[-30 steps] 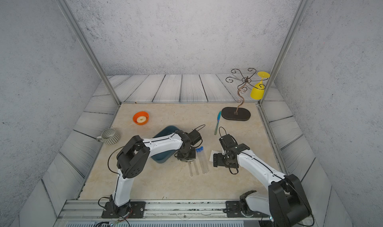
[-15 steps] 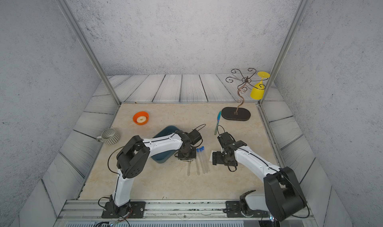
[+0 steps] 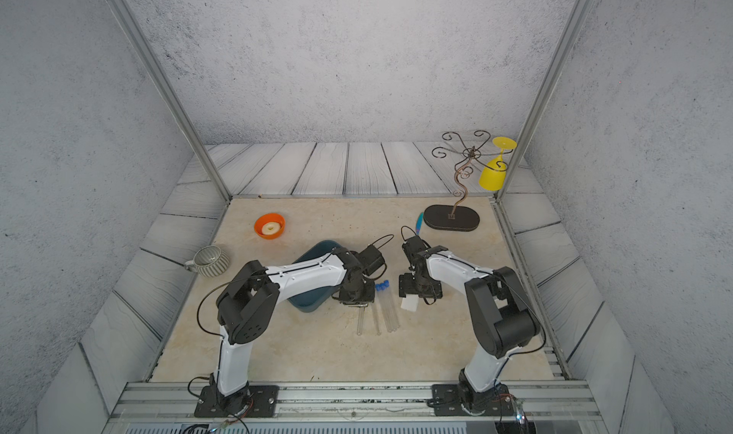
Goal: Wipe the exteriors of test tubes
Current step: Pick up the test tube at the center of the board.
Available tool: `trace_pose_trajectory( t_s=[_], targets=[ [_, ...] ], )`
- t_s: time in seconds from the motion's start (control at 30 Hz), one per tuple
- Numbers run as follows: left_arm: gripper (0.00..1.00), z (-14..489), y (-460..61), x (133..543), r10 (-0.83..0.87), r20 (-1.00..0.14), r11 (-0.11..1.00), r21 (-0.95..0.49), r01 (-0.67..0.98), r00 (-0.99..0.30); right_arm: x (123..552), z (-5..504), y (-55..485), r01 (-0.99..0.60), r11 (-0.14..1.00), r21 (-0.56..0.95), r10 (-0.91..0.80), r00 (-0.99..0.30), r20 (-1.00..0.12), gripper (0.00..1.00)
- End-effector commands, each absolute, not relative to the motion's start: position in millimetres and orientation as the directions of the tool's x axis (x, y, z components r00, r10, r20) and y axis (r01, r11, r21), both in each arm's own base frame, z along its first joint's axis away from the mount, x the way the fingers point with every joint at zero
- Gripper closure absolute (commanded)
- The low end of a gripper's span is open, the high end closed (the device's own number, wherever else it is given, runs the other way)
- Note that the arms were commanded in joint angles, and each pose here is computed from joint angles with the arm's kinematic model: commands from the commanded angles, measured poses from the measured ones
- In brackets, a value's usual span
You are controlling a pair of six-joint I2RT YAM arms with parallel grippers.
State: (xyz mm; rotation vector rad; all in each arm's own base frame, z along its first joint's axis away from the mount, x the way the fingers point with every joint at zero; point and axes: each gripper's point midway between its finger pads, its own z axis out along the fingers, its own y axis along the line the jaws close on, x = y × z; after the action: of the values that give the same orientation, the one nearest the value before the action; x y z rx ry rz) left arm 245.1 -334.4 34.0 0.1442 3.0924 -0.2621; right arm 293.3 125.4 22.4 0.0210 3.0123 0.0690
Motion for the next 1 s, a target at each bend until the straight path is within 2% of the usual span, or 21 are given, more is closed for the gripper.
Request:
trace_pose_trajectory(
  t_s=[0.0,0.4,0.5,0.63,0.7,0.97],
  targets=[
    [0.83,46,-329,244,0.105,-0.044,0.98,-0.165,0.111,-0.994,298,11,126,0.007,1.0,0.023,0.009,-0.995,-0.099,0.16],
    [0.82,61,-331,246,0.132,-0.06,0.975,-0.17,0.141,-0.989,298,-9,133,0.001,0.999,0.033,0.002,-0.999,-0.036,0.43],
    [0.83,69,-331,247,0.137,-0.07,0.974,-0.172,0.147,-0.988,295,-3,131,0.009,0.999,0.032,0.011,-0.999,-0.04,0.43],
    [0.83,76,-331,248,0.143,-0.084,0.973,-0.173,0.156,-0.986,293,16,126,0.024,1.0,0.02,0.025,-0.997,-0.067,0.29],
    [0.82,80,-331,248,0.145,-0.089,0.972,-0.174,0.159,-0.985,290,25,124,0.037,0.999,0.017,0.038,-0.997,-0.071,0.26],
    [0.83,93,-328,250,0.153,-0.113,0.97,-0.173,0.171,-0.982,274,26,118,0.114,0.993,0.008,0.114,-0.993,-0.031,0.27]
  ],
)
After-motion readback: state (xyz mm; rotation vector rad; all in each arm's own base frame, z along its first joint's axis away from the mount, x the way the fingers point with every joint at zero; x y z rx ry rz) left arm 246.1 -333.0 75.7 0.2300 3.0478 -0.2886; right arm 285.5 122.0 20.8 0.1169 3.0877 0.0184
